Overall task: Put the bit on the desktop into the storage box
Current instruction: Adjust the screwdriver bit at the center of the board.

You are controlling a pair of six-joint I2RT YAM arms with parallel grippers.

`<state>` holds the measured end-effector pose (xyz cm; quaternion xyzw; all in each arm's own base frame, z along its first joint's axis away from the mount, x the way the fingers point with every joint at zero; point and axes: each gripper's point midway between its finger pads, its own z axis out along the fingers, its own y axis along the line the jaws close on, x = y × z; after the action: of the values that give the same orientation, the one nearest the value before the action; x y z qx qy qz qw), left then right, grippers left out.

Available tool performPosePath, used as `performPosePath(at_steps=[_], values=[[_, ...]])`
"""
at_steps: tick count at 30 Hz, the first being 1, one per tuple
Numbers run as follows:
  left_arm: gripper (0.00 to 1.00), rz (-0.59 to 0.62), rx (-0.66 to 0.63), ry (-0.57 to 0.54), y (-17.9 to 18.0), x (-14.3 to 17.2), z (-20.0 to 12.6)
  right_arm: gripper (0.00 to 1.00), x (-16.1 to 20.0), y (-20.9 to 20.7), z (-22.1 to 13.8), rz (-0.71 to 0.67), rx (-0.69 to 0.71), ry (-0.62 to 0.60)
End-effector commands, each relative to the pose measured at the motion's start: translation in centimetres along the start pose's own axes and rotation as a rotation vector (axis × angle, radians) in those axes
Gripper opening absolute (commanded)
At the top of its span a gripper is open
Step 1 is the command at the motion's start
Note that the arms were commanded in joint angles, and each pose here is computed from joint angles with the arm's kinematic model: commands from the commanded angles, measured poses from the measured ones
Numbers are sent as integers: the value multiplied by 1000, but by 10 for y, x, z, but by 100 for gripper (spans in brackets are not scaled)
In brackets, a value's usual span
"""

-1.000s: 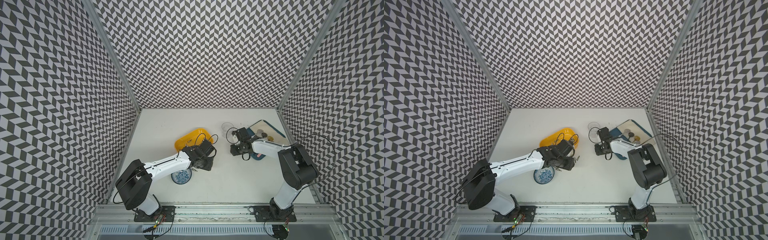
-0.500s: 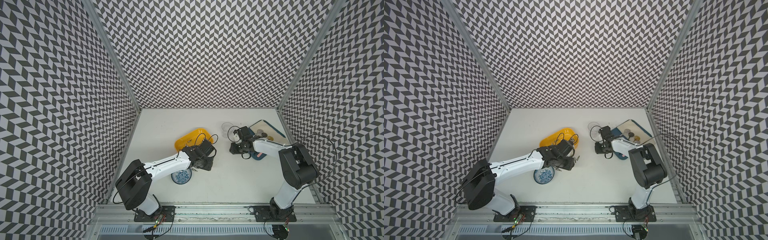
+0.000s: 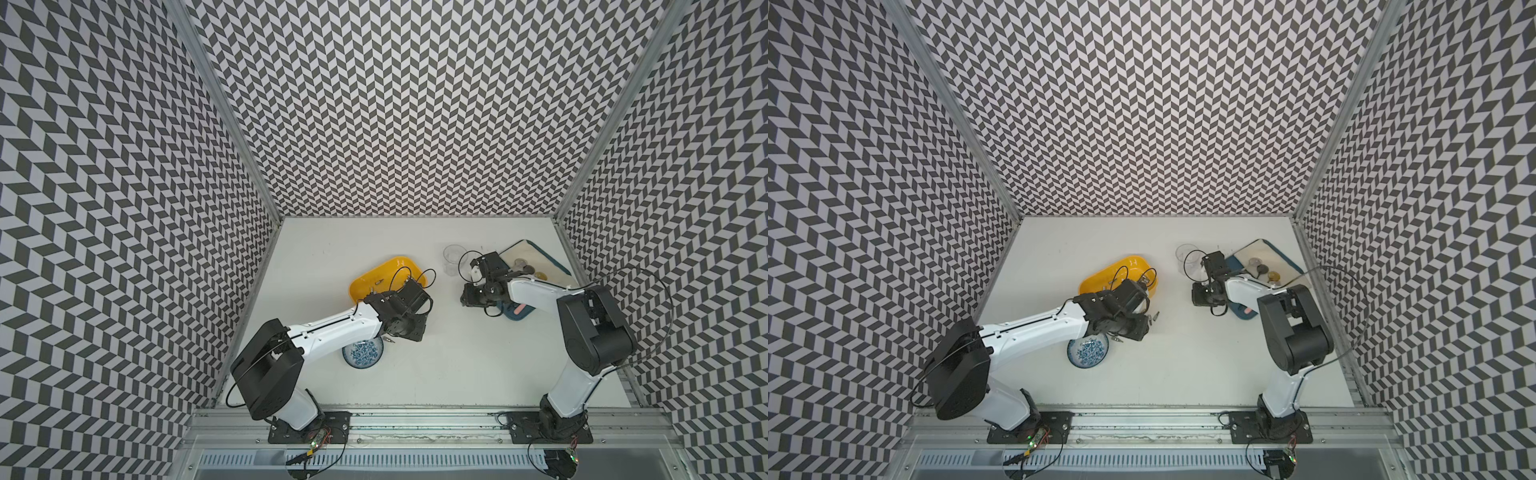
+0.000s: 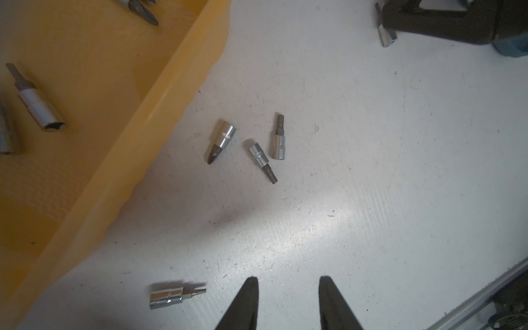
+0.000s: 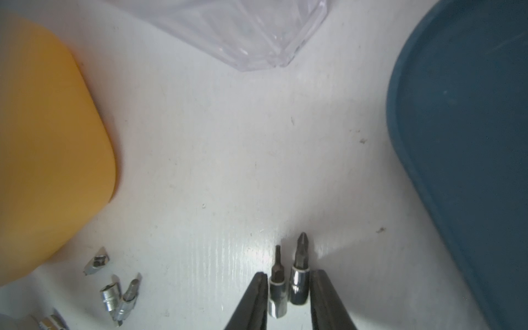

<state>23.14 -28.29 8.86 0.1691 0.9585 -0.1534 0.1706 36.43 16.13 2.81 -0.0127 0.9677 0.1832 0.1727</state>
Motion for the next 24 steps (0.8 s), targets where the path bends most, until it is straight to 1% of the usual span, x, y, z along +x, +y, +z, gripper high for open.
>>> performPosePath(at_steps=[1, 5, 14, 24], values=[[39, 7, 11, -38, -4, -6, -8, 29, -9, -1, 2, 41, -52, -35], [39, 9, 17, -43, -6, -9, -9, 27, -9, -2, 4, 54, -64, -28], [39, 34, 30, -68, -19, -32, -13, 25, -4, -13, 10, 30, -16, -4], [39, 30, 49, -88, -27, -43, -15, 23, 5, -18, 11, -44, 83, 11]])
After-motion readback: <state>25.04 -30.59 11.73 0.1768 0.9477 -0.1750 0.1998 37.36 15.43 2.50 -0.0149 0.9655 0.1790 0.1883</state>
